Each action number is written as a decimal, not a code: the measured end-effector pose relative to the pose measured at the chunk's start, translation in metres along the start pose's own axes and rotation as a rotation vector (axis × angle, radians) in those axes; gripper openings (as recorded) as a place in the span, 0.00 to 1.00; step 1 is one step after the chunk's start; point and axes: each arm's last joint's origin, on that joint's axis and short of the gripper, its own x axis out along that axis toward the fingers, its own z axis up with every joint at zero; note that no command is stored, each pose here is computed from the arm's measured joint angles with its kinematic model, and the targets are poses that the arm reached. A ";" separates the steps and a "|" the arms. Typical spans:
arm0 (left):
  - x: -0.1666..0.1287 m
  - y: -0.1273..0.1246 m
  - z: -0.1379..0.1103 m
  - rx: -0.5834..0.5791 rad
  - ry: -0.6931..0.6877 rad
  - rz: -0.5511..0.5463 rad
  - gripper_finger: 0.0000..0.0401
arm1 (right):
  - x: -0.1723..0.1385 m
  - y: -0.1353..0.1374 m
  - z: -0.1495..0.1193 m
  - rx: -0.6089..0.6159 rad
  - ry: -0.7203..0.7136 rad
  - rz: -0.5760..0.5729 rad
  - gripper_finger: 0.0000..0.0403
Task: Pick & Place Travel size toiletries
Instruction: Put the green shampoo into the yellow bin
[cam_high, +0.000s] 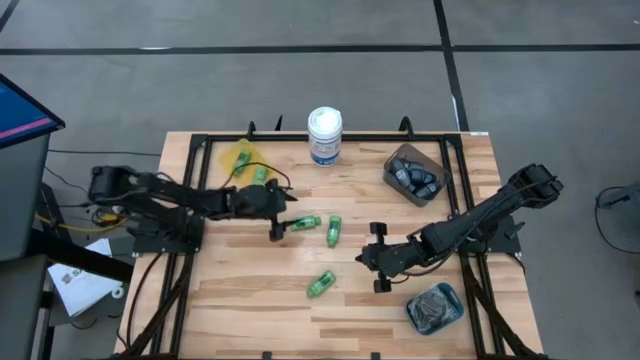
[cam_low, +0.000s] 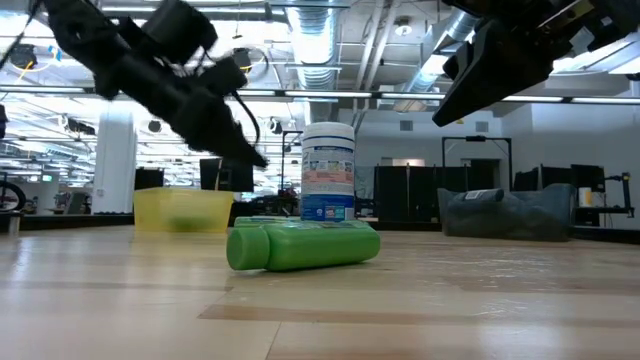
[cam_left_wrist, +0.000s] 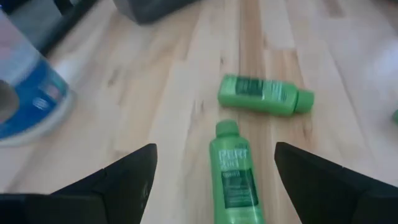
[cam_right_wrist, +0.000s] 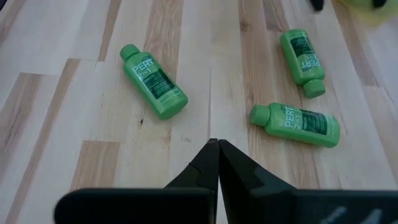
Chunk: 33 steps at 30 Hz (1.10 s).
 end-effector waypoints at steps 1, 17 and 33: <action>0.006 -0.001 -0.004 0.001 0.010 -0.013 0.80 | 0.000 0.000 0.000 0.003 0.000 0.000 0.00; 0.049 -0.009 -0.047 -0.017 0.135 -0.068 0.81 | -0.003 0.009 -0.002 -0.021 -0.002 0.026 0.00; 0.047 -0.009 -0.045 -0.024 0.126 -0.064 0.40 | -0.003 0.009 -0.002 -0.021 -0.002 0.026 0.00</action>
